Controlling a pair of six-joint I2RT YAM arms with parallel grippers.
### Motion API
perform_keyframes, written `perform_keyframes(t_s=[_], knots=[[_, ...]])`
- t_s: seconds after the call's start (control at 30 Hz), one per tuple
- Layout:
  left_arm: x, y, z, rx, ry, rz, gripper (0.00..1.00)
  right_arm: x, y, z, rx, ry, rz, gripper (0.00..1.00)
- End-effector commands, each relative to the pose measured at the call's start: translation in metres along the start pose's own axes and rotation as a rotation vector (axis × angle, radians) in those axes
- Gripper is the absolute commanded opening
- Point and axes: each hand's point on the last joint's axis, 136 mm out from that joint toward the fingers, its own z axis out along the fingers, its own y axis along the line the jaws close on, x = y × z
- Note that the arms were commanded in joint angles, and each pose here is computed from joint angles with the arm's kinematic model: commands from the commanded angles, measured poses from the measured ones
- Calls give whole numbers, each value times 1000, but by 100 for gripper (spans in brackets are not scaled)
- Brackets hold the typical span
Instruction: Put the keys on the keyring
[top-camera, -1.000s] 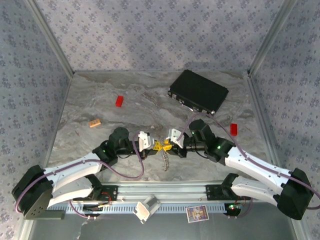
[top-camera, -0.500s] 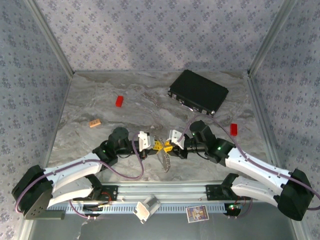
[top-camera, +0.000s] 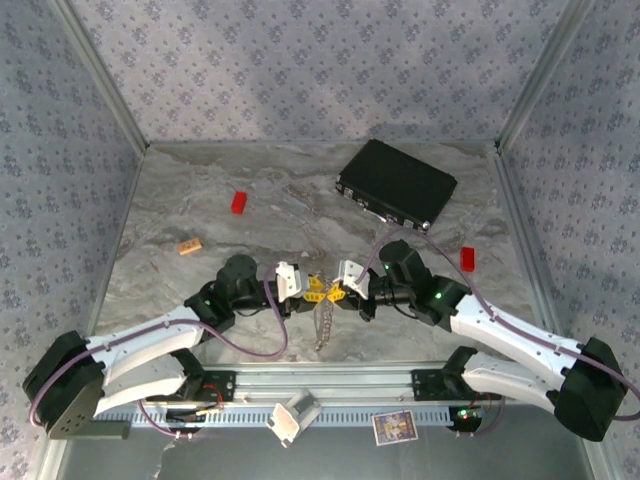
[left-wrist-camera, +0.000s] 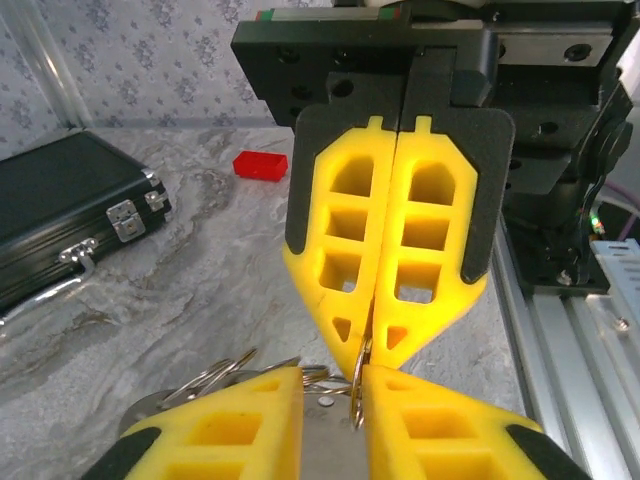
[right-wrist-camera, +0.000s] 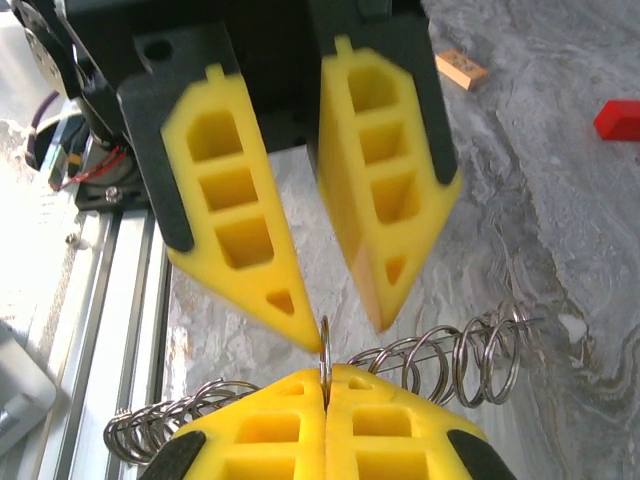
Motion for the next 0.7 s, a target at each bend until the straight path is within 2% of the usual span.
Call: perform_keyframes(t_s=[0.0,0.13,0.27,0.67], knots=[[-8,3,-2,-21,4,22,24,-5,-4,-6,10,54,-35,0],[-1,5,-1,-24,51,12,30,1,-8,-5,16,140,-39,0],[2,5,1,-19,77,14,32,1,-7,-2,-3,194,-37,0],[12,4,8,14,126,9,24,-10,-5,9,-32,223,-64,0]])
